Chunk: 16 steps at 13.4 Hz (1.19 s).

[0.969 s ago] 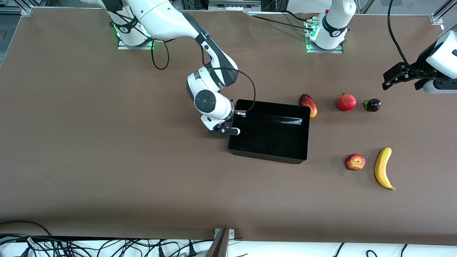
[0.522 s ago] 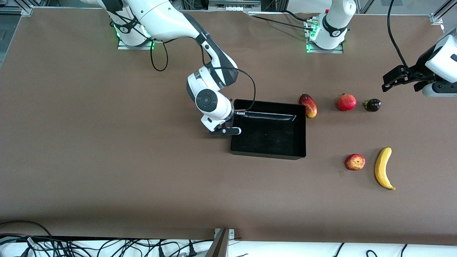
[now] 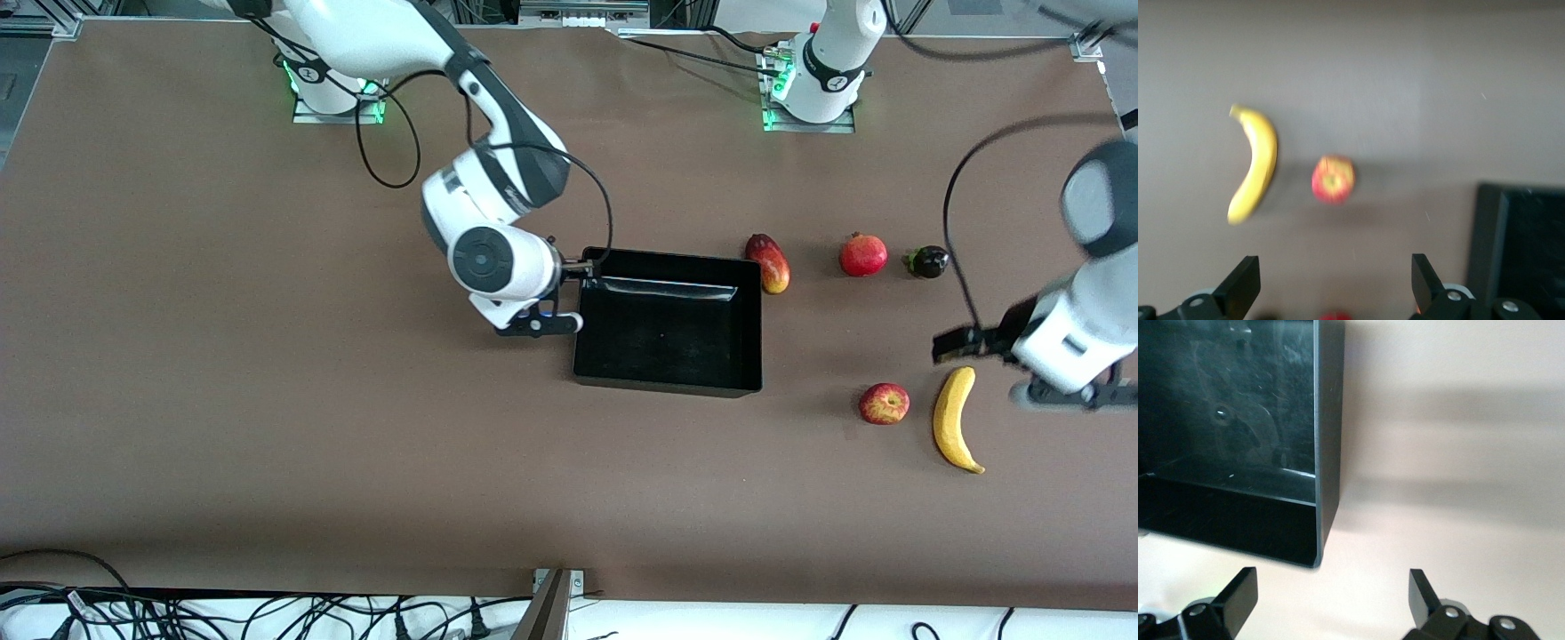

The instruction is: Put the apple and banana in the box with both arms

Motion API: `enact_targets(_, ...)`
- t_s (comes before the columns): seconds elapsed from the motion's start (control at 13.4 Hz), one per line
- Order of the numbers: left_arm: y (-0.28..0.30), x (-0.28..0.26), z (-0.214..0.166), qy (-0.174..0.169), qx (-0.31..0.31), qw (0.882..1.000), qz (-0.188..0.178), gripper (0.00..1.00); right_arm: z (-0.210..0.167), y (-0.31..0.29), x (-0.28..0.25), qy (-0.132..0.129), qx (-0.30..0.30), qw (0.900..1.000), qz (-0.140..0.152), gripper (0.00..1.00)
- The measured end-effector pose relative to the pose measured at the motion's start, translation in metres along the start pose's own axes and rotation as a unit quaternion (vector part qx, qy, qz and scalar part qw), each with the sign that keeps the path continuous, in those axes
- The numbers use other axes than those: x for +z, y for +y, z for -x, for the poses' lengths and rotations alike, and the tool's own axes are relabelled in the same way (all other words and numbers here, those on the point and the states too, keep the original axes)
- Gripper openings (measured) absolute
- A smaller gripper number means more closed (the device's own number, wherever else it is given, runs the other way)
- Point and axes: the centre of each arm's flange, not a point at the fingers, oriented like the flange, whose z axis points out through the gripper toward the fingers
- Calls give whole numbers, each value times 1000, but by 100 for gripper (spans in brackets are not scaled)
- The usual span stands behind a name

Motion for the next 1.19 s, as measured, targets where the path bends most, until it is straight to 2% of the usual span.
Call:
enact_targets(0.15, -3, 51, -21, 15, 4, 1000, 6, 100, 5, 22, -64, 11, 9, 1000, -13, 100)
enact_targets(0.3, -3, 79, -30, 24, 9, 1000, 6, 100, 5, 66, -123, 27, 38, 999, -2, 100)
enact_targets(0.45, -4, 102, -38, 43, 11, 999, 4, 100, 1, 126, -175, 57, 59, 996, 38, 100)
enact_targets(0.6, -5, 137, -44, 58, 13, 998, 3, 100, 8, 170, -215, 74, 31, 994, 79, 100)
enact_targets(0.75, -7, 174, -45, 71, 23, 997, -10, 100, 14, 209, -241, 70, 12, 993, 98, 100)
enact_targets(0.97, -12, 206, -36, 73, 32, 997, -21, 100, 19, 270, -265, 43, 8, 992, 115, 100)
enact_targets(1.19, -19, 232, -21, 74, 32, 996, -25, 100, 18, 310, -285, 62, 12, 991, 119, 100)
